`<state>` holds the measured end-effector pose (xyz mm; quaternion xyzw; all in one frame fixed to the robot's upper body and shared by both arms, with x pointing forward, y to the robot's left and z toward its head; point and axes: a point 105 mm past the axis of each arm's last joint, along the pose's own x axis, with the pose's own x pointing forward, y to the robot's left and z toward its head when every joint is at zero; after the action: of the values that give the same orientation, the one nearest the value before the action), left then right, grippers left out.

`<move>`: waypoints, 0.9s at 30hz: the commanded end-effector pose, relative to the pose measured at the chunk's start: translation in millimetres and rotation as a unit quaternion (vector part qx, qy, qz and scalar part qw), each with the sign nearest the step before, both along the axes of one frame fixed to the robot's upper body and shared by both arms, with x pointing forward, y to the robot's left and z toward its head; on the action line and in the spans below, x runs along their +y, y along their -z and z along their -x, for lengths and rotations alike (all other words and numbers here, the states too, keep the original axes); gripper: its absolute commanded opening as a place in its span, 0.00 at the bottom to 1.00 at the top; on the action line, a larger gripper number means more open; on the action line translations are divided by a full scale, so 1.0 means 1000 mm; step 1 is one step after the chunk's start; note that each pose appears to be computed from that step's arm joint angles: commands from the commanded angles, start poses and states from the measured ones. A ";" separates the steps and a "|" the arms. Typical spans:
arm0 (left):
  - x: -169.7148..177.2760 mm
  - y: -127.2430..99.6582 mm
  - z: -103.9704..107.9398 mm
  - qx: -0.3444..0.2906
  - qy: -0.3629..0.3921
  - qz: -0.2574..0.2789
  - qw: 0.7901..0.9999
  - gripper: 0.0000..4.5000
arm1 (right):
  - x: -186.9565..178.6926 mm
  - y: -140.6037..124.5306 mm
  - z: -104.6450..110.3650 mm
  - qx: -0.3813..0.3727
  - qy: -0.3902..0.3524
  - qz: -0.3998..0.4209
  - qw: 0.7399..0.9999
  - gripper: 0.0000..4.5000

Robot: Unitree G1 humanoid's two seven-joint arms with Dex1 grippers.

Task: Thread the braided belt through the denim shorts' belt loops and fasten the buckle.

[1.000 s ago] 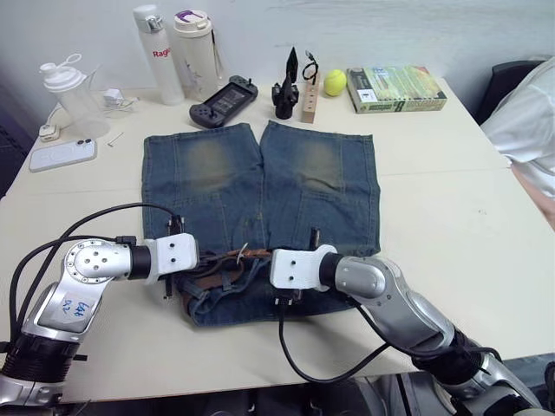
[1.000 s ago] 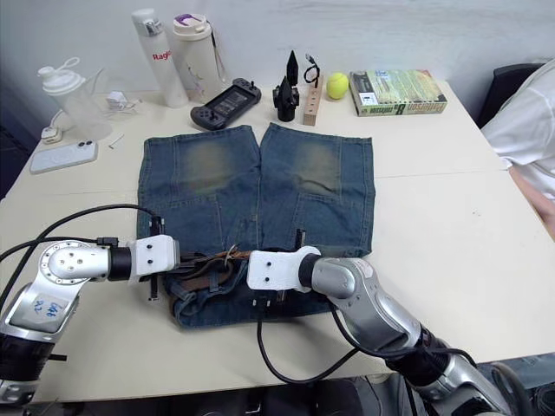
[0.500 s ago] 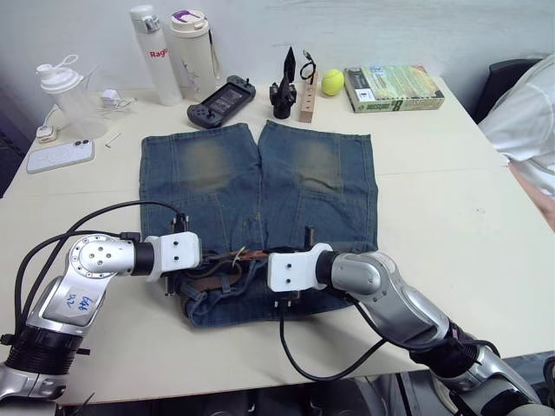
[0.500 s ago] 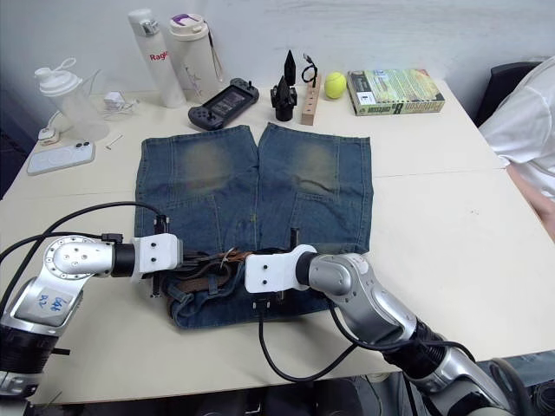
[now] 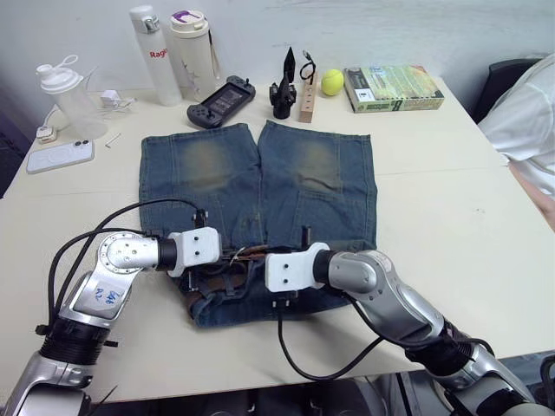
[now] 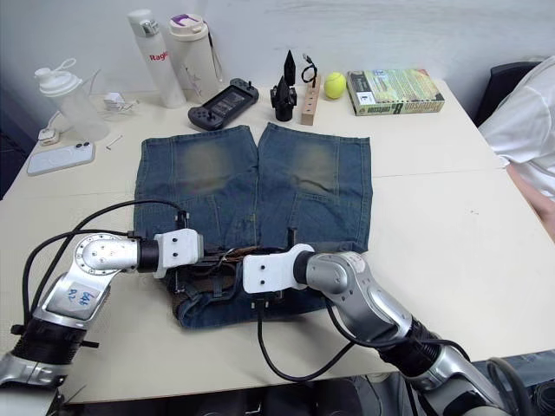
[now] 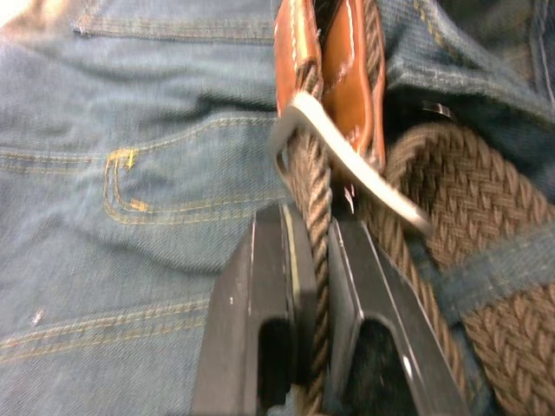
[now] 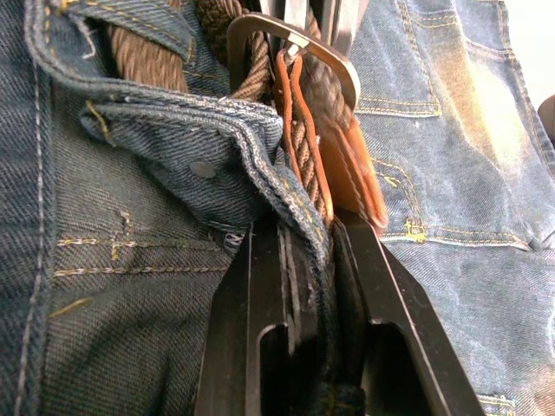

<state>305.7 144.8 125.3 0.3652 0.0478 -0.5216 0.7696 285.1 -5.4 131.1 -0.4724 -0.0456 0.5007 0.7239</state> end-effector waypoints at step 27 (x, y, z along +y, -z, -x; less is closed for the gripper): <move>-0.025 0.007 0.010 -0.006 0.035 0.008 0.999 0.08 | -0.017 -0.039 0.003 0.048 0.020 -0.058 0.997 0.55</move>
<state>300.4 124.7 118.8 0.3552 0.0345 -0.5398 0.7624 285.1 -27.5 167.1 -0.3954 -0.0078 0.5044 0.7676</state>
